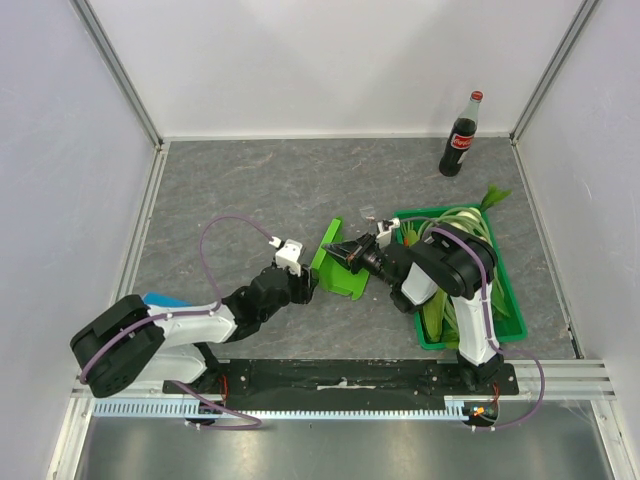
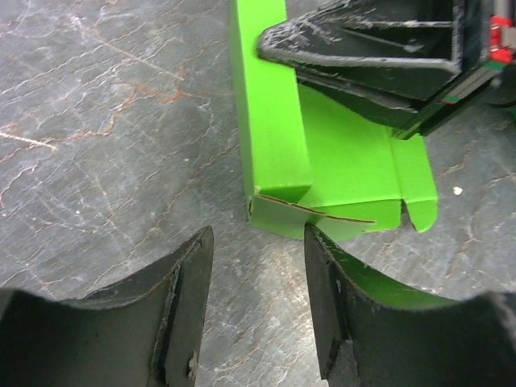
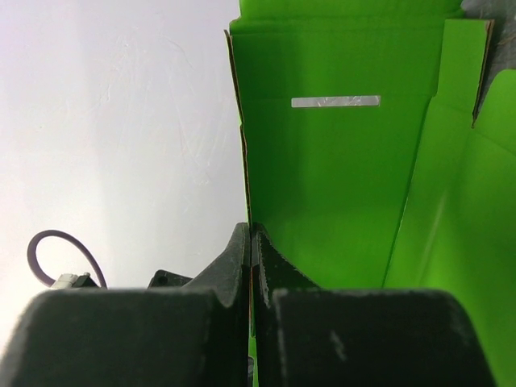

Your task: Fold the paper box

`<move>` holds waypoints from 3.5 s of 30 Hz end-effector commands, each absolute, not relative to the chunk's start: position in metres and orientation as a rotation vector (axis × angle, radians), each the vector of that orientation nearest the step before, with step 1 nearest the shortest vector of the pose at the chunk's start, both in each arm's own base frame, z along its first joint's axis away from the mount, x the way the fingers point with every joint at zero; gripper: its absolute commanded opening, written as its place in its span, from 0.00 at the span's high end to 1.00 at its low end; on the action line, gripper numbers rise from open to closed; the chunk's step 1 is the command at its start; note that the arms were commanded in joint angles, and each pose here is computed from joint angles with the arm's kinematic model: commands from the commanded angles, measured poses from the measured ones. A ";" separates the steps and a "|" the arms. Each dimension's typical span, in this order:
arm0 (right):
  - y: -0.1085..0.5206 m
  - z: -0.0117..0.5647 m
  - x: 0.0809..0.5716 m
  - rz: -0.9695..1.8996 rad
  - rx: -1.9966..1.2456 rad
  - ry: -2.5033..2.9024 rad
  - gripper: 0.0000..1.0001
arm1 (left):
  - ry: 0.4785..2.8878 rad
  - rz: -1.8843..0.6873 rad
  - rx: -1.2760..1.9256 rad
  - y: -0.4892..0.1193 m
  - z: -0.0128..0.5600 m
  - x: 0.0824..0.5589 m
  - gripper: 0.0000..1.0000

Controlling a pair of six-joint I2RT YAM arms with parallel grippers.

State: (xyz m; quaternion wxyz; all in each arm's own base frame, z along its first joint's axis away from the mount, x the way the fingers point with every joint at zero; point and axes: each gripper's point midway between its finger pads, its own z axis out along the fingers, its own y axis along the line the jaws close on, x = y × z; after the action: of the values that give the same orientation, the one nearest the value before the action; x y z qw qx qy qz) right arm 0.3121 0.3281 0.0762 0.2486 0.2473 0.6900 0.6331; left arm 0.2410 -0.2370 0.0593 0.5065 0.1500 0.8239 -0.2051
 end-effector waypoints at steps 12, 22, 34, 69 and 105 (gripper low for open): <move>0.308 0.062 0.300 1.704 0.701 1.822 1.00 | 1.926 -0.637 0.231 -0.259 0.089 0.251 0.40; 0.308 0.059 0.296 1.694 0.727 1.828 1.00 | 1.828 -0.535 0.081 -0.250 0.093 0.275 0.38; 0.308 0.046 0.284 1.664 0.753 1.867 1.00 | 1.753 -0.308 -0.045 -0.247 0.101 0.290 0.44; 0.309 0.053 0.276 1.680 0.725 1.860 1.00 | 1.946 -0.334 0.110 -0.268 0.082 0.267 0.30; 0.374 0.157 0.321 1.665 0.687 1.685 1.00 | 1.874 -0.631 0.019 -0.196 0.190 0.257 0.18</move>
State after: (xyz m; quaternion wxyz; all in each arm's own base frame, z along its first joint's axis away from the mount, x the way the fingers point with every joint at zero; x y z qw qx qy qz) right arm 0.3077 0.3690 0.1426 0.3052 0.2446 0.6701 0.6308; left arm 0.2407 -0.1853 0.1716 0.5315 -0.0373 0.8017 -0.2709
